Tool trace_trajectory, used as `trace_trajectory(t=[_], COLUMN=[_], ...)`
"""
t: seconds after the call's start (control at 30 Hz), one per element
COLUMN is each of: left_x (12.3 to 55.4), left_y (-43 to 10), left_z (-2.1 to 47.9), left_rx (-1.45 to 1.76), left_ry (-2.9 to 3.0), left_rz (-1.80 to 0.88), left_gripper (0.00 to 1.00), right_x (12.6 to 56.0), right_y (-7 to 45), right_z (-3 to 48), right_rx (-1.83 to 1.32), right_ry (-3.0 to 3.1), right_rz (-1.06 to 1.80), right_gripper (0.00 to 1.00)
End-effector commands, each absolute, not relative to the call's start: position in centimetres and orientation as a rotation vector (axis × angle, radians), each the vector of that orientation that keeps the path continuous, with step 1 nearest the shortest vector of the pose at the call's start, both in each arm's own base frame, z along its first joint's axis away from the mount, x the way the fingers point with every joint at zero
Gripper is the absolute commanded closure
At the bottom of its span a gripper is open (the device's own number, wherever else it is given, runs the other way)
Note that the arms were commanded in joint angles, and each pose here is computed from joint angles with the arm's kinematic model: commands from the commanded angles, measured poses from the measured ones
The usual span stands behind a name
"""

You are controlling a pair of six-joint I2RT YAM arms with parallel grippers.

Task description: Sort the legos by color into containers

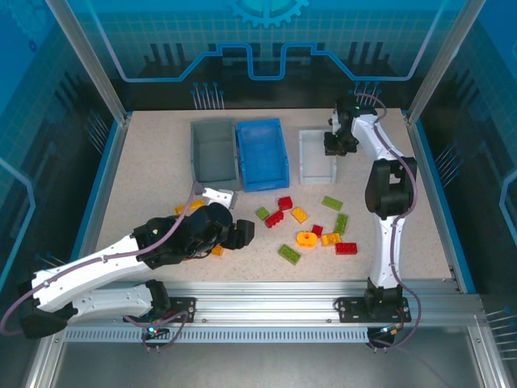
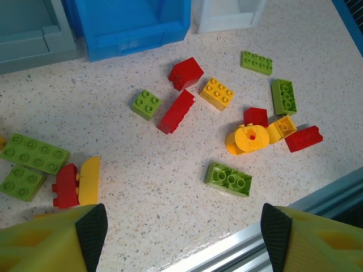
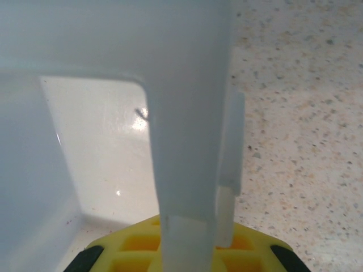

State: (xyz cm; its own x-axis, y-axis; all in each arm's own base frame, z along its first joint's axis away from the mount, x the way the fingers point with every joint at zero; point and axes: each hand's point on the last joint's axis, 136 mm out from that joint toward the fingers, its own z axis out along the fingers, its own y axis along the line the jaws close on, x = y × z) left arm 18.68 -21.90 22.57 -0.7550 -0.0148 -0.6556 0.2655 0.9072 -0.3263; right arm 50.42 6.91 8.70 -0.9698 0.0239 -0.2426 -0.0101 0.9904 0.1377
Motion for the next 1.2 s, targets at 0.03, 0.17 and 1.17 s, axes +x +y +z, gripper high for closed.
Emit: trace_trajectory(t=[0.03, 0.17, 1.17], left_x=[18.6, 18.6, 22.0], left_y=[-21.8, -21.8, -9.7], left_z=[23.2, 23.1, 17.2], left_rx=[0.168, 0.17, -0.471], left_ry=[2.371, 2.371, 2.595], left_rz=[-0.53, -0.528, -0.222], left_gripper=[0.24, 0.24, 0.32], right_x=[49.0, 48.6, 42.1], right_y=[9.5, 10.1, 16.7], right_z=[6.9, 6.4, 26.9], right_rx=[-0.122, -0.11, -0.181], right_ry=[2.989, 3.013, 2.27], right_rz=[0.315, 0.321, 0.344], right_gripper=[0.97, 0.96, 0.41])
